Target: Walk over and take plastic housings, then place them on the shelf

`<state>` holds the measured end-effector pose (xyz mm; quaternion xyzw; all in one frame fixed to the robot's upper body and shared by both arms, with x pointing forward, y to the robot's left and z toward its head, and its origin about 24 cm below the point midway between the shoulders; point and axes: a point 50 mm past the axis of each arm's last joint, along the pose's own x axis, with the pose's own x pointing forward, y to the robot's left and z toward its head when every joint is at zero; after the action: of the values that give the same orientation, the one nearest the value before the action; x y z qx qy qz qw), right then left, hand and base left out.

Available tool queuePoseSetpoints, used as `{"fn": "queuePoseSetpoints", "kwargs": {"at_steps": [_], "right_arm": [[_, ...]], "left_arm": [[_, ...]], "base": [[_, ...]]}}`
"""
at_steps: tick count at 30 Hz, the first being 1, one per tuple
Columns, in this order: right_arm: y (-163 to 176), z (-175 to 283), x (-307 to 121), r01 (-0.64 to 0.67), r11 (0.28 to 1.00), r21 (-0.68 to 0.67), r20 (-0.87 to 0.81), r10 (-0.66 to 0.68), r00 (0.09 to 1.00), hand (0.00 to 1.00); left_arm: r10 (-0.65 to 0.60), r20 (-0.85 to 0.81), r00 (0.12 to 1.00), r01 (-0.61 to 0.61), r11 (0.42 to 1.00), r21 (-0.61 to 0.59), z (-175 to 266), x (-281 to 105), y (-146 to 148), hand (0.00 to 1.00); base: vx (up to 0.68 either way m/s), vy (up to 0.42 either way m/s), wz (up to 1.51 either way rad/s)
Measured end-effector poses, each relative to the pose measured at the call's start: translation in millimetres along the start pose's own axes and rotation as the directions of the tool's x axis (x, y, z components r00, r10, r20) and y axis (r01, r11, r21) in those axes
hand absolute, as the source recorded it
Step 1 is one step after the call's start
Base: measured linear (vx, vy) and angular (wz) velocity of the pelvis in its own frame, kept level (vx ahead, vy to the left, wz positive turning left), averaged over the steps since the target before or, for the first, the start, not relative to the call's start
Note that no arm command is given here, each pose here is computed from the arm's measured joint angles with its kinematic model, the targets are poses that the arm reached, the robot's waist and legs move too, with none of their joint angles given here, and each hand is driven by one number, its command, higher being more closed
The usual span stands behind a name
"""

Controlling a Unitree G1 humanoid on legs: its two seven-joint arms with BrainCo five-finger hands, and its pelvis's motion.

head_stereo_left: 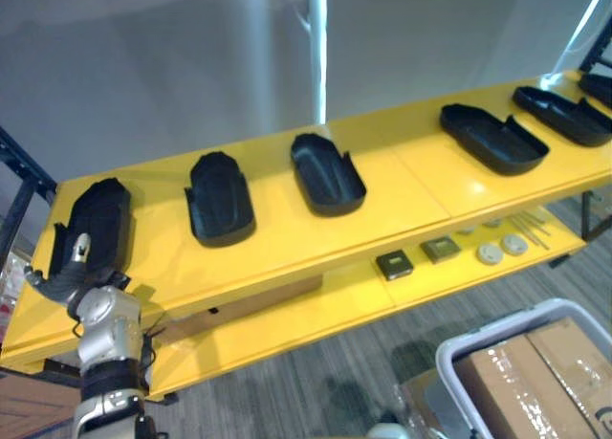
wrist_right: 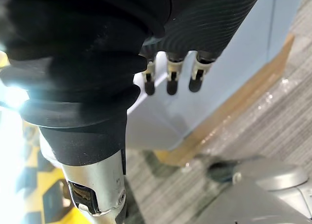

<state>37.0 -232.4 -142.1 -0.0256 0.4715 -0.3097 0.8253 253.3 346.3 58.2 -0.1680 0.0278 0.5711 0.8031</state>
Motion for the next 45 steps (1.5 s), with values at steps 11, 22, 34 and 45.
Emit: {"fn": "queuePoseSetpoints", "kwargs": {"at_steps": [11, 22, 34, 45], "right_arm": [[-1, -2, 0, 0.001, 1.0, -0.003, -0.013, -0.001, 1.0, 0.0], [3, -1, -1, -0.005, 1.0, 0.018, 0.003, 0.005, 1.0, 0.0], [22, 27, 12, -0.121, 0.986, 0.118, 0.057, 0.115, 0.992, 0.0], [28, 32, 14, -0.177, 0.965, 0.192, 0.087, 0.163, 0.983, 0.0]], "left_arm": [[0.032, 0.02, 0.999, -0.031, 0.999, -0.008, 9, 8, -6, 0.0], [-0.152, 0.366, 0.918, 0.195, 0.977, -0.085, 30, -76, 12, 0.0], [-0.146, 0.269, 0.952, -0.014, 0.858, 0.514, -68, -83, 95, 0.0], [0.236, -0.147, 0.961, -0.028, 0.609, 0.793, -162, -109, 204, 0.0]], "base": [[0.0, 0.002, -0.04], [0.01, 0.0, 0.1], [-0.01, -0.004, 0.15], [-0.02, 0.0, 0.06]]}}
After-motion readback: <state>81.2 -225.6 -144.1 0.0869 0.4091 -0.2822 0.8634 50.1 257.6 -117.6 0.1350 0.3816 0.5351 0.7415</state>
